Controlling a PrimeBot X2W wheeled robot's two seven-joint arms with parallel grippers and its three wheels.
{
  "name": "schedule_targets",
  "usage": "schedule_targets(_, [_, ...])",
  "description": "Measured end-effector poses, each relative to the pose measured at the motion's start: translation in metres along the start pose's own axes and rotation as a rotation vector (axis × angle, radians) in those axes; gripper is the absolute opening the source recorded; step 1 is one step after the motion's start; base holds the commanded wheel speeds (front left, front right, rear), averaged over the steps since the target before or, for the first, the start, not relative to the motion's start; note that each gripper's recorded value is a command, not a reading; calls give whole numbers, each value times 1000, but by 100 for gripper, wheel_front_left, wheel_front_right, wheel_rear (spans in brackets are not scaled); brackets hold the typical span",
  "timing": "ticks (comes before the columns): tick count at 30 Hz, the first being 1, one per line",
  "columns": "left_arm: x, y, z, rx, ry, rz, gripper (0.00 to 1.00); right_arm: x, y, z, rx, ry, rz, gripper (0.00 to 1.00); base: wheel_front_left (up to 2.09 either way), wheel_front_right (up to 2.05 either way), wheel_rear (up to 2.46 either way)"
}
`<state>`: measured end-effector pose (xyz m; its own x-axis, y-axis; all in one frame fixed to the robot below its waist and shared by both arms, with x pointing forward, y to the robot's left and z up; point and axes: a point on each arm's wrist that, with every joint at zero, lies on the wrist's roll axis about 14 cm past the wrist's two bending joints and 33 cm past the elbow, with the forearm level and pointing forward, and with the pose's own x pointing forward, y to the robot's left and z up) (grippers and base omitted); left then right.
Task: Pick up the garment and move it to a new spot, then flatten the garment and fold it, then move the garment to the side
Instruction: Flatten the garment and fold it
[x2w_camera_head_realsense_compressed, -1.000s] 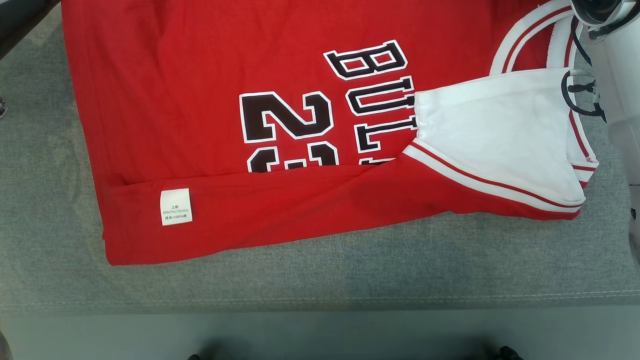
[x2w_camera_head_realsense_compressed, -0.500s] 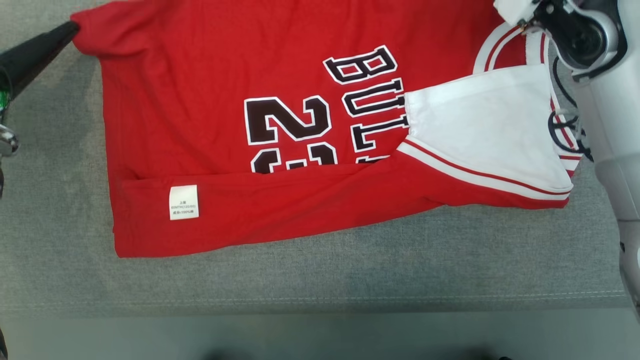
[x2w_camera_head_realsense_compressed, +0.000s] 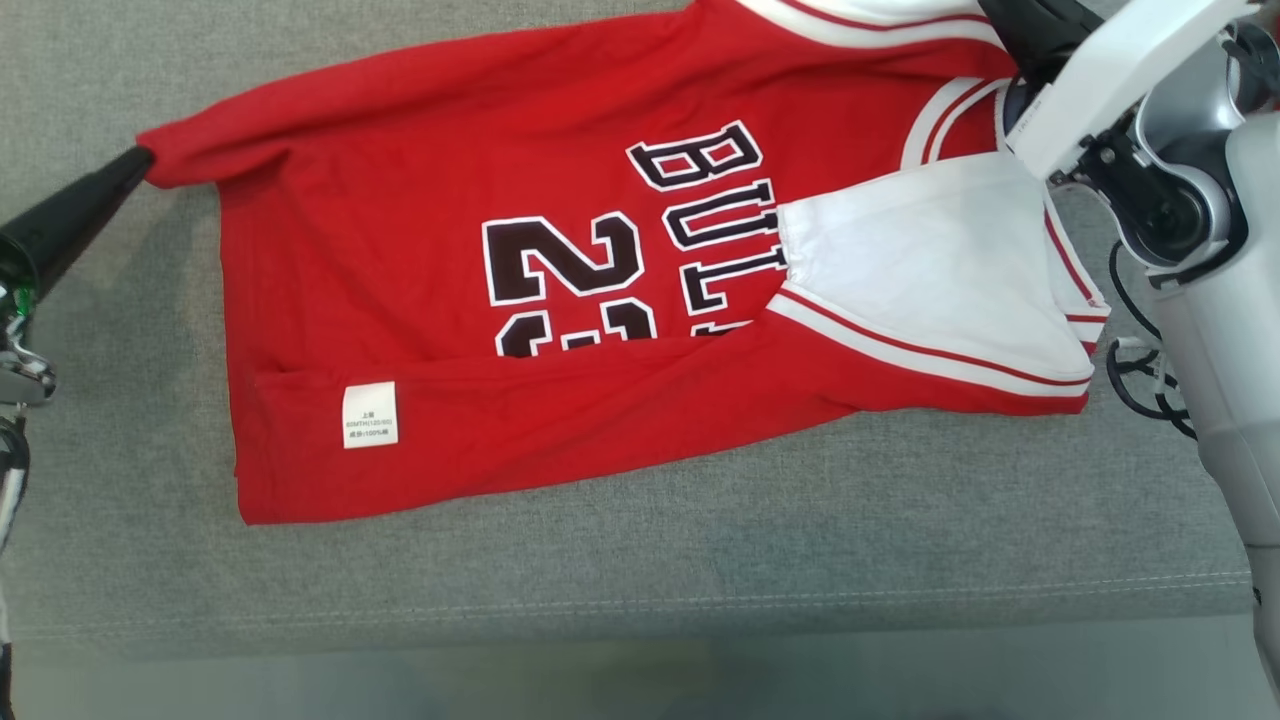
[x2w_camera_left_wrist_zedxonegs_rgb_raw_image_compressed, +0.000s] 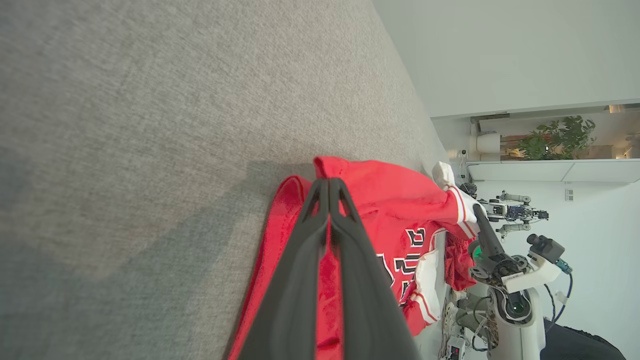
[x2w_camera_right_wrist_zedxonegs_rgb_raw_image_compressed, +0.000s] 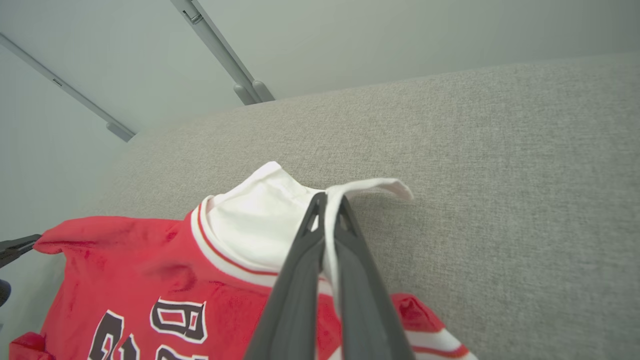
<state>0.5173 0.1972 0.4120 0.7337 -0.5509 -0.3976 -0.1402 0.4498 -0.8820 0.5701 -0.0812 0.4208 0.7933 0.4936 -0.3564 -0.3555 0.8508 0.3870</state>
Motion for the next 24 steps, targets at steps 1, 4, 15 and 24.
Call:
schedule_targets(1, [-1, -1, -2, 0, 2, -6, 0, -4, -1, 1, 5, -5, -3, 0, 0, 0, 0])
schedule_targets(4, [-3, -6, -10, -2, 7, -22, 0, -14, -3, 2, 19, -21, -10, 0, 0, 0, 0])
schedule_targets(15, [-24, -9, -32, -12, -5, -34, 0, -49, 1, -14, 74, -33, -22, 0, 0, 0, 0])
schedule_targets(24, [-43, -13, -46, -19, -33, -49, 0, -70, 7, -19, 106, -54, -25, 0, 0, 0, 0])
